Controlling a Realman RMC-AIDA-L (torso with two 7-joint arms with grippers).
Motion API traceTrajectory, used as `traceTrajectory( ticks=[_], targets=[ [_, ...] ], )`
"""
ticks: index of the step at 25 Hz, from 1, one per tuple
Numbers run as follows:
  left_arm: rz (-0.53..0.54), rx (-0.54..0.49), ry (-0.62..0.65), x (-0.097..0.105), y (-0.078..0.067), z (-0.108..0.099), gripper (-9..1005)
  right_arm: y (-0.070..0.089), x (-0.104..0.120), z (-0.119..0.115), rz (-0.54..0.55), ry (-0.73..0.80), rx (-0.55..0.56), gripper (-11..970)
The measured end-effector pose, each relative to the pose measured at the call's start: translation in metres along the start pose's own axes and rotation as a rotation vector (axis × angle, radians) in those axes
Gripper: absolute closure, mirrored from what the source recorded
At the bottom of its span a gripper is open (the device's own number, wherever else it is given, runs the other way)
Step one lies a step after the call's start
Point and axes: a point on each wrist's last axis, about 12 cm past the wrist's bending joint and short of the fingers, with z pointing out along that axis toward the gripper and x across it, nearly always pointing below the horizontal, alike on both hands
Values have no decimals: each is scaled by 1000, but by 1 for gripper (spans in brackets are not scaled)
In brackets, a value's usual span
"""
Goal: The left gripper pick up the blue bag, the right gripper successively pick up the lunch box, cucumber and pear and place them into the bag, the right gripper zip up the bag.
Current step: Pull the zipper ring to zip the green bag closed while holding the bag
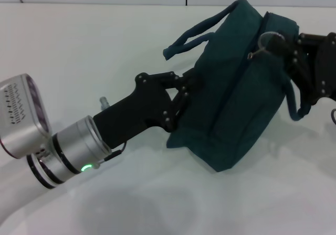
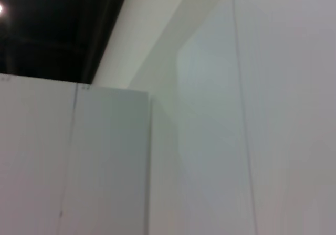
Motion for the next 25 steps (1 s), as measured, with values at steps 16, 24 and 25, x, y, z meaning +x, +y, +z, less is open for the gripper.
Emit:
traceTrajectory(
  ticks=[16,24,25],
  targets=[
    [53,25,85,1,9,-17,905,-8,7,-20,70,-52,256,950],
    [45,-18,57,-8,17,-32,880,-8,8,-36,71,-47,334,950],
    [45,-20,56,-8,18,-32,877,-8,9,-37,71,-45,341,950]
  ],
)
